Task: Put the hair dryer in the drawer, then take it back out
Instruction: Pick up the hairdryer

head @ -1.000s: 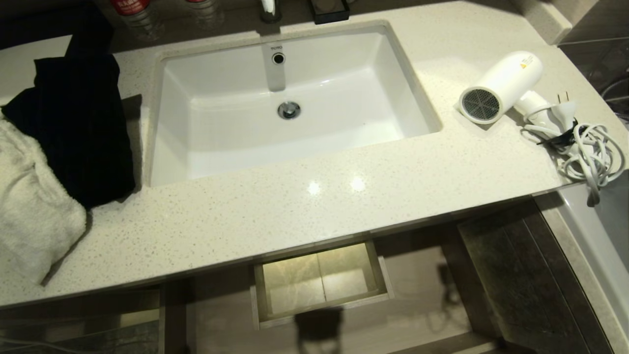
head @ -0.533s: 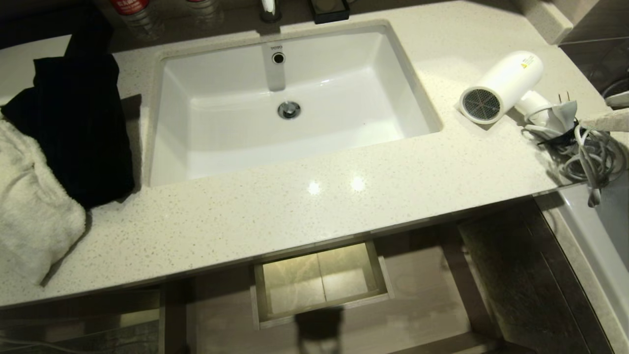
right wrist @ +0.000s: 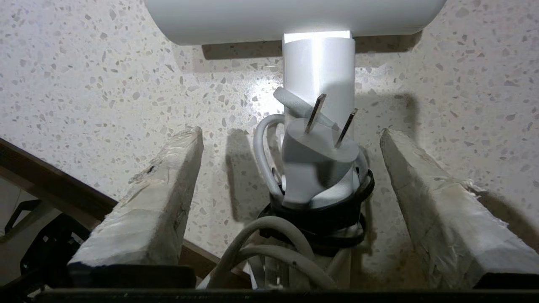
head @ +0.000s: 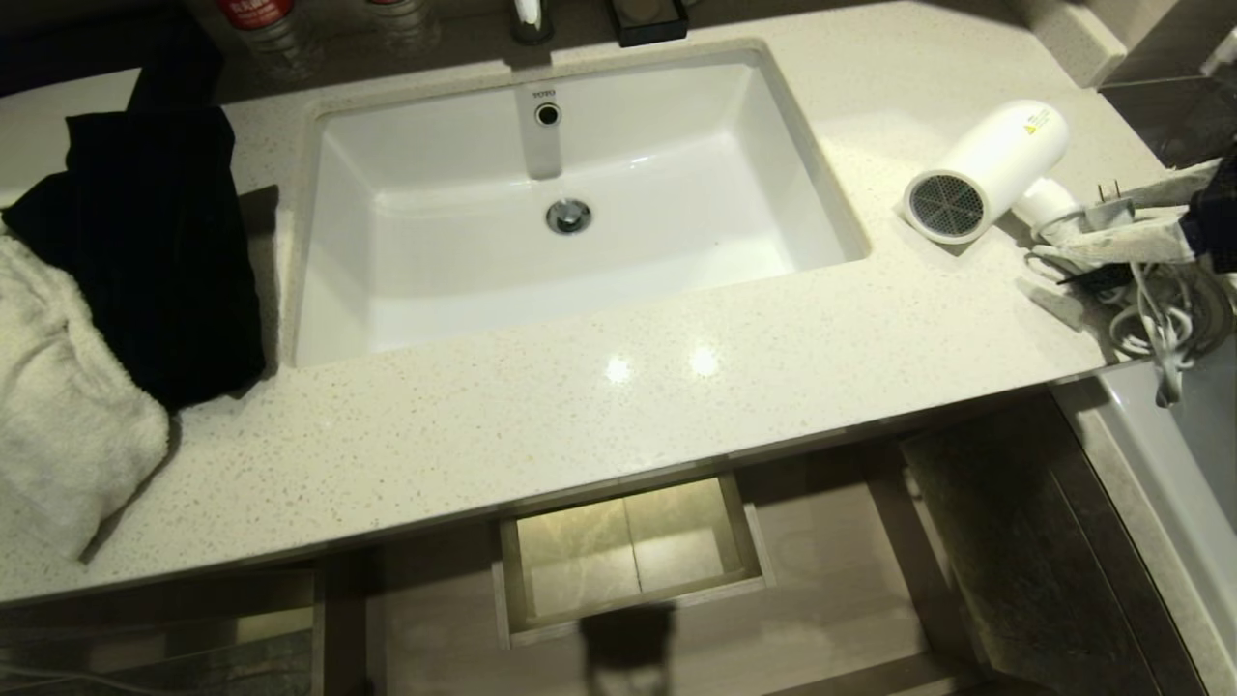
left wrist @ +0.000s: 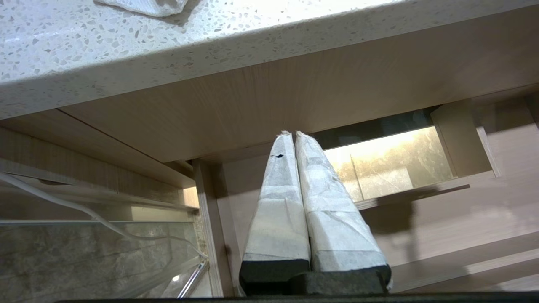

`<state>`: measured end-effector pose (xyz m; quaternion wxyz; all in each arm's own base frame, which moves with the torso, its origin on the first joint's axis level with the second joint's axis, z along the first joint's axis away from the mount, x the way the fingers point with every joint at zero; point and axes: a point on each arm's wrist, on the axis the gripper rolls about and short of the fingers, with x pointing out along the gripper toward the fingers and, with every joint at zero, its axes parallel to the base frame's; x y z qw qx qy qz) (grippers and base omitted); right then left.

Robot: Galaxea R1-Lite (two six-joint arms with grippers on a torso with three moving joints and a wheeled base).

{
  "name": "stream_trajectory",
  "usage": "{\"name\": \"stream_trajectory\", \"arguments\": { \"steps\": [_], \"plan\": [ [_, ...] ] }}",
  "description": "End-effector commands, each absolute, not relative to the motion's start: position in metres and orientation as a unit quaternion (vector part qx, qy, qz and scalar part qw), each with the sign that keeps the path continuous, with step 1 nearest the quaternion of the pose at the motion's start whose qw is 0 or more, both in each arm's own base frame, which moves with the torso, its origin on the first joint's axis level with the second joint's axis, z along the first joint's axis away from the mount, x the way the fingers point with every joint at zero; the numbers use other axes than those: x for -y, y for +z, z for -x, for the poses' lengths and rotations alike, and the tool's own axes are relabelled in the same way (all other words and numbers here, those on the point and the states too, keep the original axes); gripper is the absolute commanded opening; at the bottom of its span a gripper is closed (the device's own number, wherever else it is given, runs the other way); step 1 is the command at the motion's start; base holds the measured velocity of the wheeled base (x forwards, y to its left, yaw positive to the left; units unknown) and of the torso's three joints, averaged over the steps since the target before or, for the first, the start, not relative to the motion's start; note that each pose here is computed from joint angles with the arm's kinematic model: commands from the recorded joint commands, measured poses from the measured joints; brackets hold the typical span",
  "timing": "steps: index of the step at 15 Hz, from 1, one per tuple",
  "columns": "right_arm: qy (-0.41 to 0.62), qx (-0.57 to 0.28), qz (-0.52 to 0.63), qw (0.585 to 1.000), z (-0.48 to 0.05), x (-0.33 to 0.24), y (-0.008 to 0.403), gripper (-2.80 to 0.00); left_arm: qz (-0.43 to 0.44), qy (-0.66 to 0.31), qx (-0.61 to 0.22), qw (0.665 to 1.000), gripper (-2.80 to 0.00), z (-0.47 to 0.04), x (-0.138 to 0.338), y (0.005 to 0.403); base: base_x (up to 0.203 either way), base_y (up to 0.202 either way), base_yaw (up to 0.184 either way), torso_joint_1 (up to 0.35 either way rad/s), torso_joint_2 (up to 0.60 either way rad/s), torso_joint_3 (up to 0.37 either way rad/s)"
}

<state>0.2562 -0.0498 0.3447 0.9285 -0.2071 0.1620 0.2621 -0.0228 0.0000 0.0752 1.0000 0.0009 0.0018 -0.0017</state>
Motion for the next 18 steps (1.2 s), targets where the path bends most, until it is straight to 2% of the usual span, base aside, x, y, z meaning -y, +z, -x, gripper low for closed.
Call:
{"name": "stream_trajectory", "arguments": {
  "steps": [1, 7, 18],
  "plan": [
    [0.267, -0.177, 0.206, 0.925, -0.274, 0.052, 0.335, 0.00, -0.001, -0.002, -0.002, 1.000, -2.80, 0.023, 0.000, 0.075, 0.000, 0.000, 0.000, 0.000, 0.00, 0.000],
    [0.263, -0.184, 0.219, 0.921, -0.299, 0.056, 0.326, 0.00, -0.001, -0.002, -0.002, 1.000, -2.80, 0.023, 0.000, 0.075, 0.000, 0.000, 0.000, 0.000, 0.00, 0.000],
    [0.233, -0.208, 0.231, 0.922, -0.311, 0.061, 0.317, 0.00, -0.001, -0.002, -0.002, 1.000, -2.80, 0.023, 0.000, 0.075, 0.000, 0.000, 0.000, 0.000, 0.00, 0.000]
  ]
}}
